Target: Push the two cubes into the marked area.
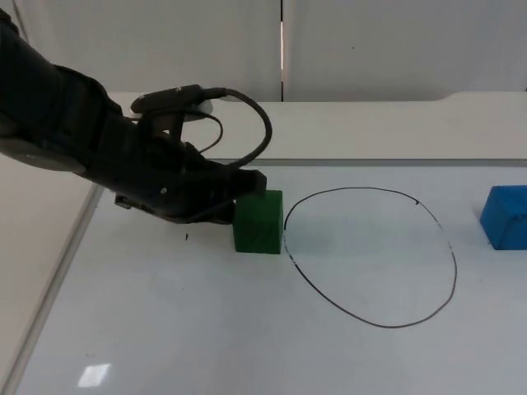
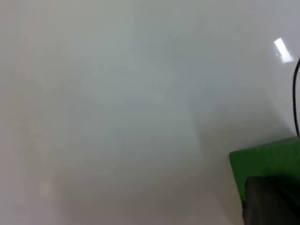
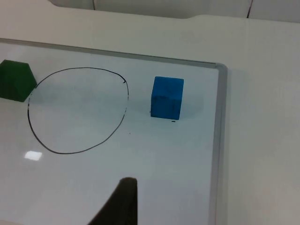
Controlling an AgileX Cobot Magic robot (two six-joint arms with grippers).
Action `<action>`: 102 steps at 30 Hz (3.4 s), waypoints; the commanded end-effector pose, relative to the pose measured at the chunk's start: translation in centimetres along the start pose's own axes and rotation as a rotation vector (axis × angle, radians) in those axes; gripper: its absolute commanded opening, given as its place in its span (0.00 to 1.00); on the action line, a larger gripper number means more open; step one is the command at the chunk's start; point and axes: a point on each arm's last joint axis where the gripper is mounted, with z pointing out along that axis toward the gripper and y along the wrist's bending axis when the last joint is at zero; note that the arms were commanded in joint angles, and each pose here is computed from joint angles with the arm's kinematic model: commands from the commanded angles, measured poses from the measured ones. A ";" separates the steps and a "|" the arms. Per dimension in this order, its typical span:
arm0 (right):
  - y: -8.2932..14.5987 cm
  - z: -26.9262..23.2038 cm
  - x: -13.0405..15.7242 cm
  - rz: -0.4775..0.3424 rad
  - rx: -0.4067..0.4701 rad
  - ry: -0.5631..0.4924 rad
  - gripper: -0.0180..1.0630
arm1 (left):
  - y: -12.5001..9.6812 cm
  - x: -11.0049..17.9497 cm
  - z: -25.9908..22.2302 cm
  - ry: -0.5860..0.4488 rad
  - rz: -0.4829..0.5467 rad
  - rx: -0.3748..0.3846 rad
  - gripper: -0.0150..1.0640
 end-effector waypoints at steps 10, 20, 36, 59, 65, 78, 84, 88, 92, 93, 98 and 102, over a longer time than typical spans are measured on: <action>0.0 -0.1 0.0 -0.001 0.005 -0.009 0.99 | -2.0 -0.1 0.7 -0.005 0.056 0.001 0.01; 0.0 -0.1 0.0 -0.001 0.005 -0.009 0.99 | -4.0 0.4 1.0 0.005 0.102 0.028 0.01; 0.0 -0.1 0.0 -0.001 0.005 -0.009 0.99 | -5.1 0.8 1.2 0.017 0.065 0.052 0.01; 0.0 -0.1 0.0 -0.001 0.005 -0.009 0.99 | -7.7 2.2 1.6 0.039 0.122 0.051 0.01; 0.0 -0.1 0.0 -0.001 0.005 -0.009 0.99 | -8.1 2.4 1.6 0.043 0.132 0.056 0.01; 0.0 -0.1 0.0 -0.001 0.005 -0.009 0.99 | -7.6 2.3 1.6 0.035 0.147 0.012 0.01; 0.0 -0.1 0.0 -0.001 0.005 -0.009 0.99 | -7.4 2.0 1.4 0.021 0.191 -0.026 0.01; 0.0 -0.1 0.0 -0.001 0.005 -0.009 0.99 | -7.5 0.9 0.1 -0.031 0.222 -0.065 0.01; 0.0 -0.1 0.0 -0.001 0.005 -0.009 0.99 | -8.4 -0.9 -2.4 -0.112 0.304 -0.065 0.01; 0.0 -0.1 0.0 -0.001 0.005 -0.009 0.99 | -8.7 -1.3 -3.2 -0.134 0.315 -0.059 0.01; 0.0 -0.1 0.0 -0.001 0.005 -0.009 0.99 | -9.6 -2.8 -5.9 -0.215 0.335 -0.039 0.01; 0.0 -0.1 0.0 -0.001 0.005 -0.009 0.99 | -9.6 -3.9 -7.9 -0.263 0.343 -0.010 0.01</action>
